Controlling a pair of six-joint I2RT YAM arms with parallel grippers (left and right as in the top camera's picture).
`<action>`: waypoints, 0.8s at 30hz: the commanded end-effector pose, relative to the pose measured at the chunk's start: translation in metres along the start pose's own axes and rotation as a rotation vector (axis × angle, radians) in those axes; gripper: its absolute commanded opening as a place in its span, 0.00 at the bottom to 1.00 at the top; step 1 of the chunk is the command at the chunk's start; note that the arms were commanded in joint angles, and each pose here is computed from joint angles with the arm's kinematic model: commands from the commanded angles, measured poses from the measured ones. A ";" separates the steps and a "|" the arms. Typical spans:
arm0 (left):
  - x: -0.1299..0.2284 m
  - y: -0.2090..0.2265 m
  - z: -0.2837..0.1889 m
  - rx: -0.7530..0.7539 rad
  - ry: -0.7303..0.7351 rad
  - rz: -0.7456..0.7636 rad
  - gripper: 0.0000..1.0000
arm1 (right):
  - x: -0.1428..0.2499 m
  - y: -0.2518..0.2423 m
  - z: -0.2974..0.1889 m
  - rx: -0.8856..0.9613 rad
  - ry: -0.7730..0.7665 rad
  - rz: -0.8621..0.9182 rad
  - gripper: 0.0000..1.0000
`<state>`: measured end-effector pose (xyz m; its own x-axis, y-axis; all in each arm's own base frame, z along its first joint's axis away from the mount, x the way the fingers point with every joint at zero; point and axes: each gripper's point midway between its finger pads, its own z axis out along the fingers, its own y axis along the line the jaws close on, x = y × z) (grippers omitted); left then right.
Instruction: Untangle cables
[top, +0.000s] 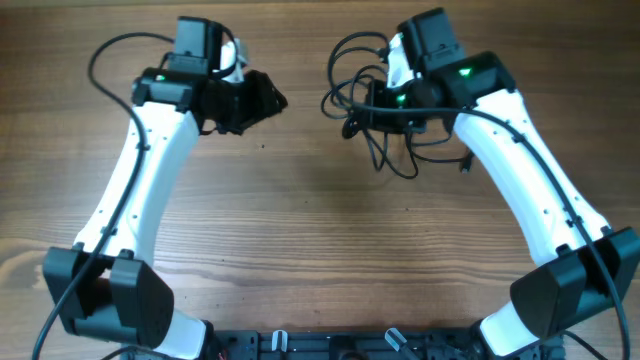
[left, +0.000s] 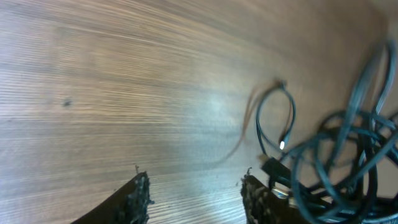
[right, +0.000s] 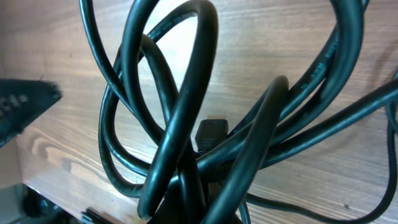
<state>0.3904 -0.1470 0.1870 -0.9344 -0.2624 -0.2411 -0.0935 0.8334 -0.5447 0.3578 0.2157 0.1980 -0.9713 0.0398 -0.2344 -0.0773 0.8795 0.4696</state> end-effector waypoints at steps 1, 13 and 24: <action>0.026 -0.034 0.018 0.076 0.076 0.229 0.43 | 0.012 0.015 0.001 -0.044 0.045 0.023 0.05; 0.058 -0.078 0.006 0.334 0.158 0.498 0.52 | 0.018 0.014 0.013 -0.116 0.136 0.076 0.04; 0.083 -0.092 0.015 0.333 0.192 0.668 0.51 | 0.022 0.026 0.019 -0.226 0.199 0.064 0.04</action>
<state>0.3396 -0.2357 0.2014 -0.8581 0.2789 -0.4312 0.4992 0.6500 -0.5730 0.3461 0.2313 0.1813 -0.9979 0.0440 -0.0482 0.0072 0.8079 0.5893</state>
